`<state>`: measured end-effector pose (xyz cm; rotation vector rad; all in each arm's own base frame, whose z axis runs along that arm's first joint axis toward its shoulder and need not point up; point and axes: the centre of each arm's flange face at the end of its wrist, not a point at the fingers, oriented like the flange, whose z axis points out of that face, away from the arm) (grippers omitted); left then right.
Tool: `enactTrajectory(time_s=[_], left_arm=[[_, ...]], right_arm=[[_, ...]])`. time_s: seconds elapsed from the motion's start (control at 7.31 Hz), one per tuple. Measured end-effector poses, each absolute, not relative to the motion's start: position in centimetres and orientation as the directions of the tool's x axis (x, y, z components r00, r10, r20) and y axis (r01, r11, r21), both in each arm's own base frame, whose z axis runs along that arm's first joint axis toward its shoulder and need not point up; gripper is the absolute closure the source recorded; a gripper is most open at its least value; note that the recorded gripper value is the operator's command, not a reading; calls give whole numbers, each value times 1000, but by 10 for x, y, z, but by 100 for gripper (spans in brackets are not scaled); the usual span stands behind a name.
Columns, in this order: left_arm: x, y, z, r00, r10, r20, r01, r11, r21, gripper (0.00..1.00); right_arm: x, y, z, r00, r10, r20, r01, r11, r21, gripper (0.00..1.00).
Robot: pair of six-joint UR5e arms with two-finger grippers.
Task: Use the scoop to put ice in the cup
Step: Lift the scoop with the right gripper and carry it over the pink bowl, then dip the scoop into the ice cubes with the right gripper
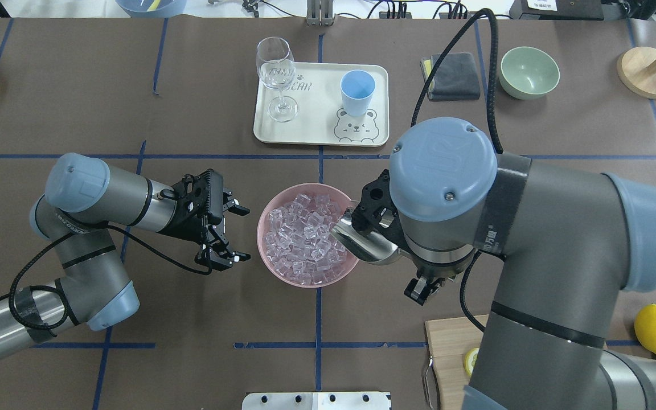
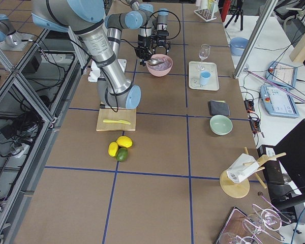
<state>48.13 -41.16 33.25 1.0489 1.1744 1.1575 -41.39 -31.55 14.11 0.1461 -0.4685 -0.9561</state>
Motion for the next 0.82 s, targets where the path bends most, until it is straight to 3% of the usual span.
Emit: enactTrajectory(time_s=[0.27,0.82], left_arm=[[483,-412,331,22,991,-131,-104,133,986,0],[484,-412,332,23,991,-134,-106,136,985,0]], right_arm=[[-425,-325,129,450,-838,308,816,526,239,100],[-450,-358,97,478,-804,352,836,540,97,100]])
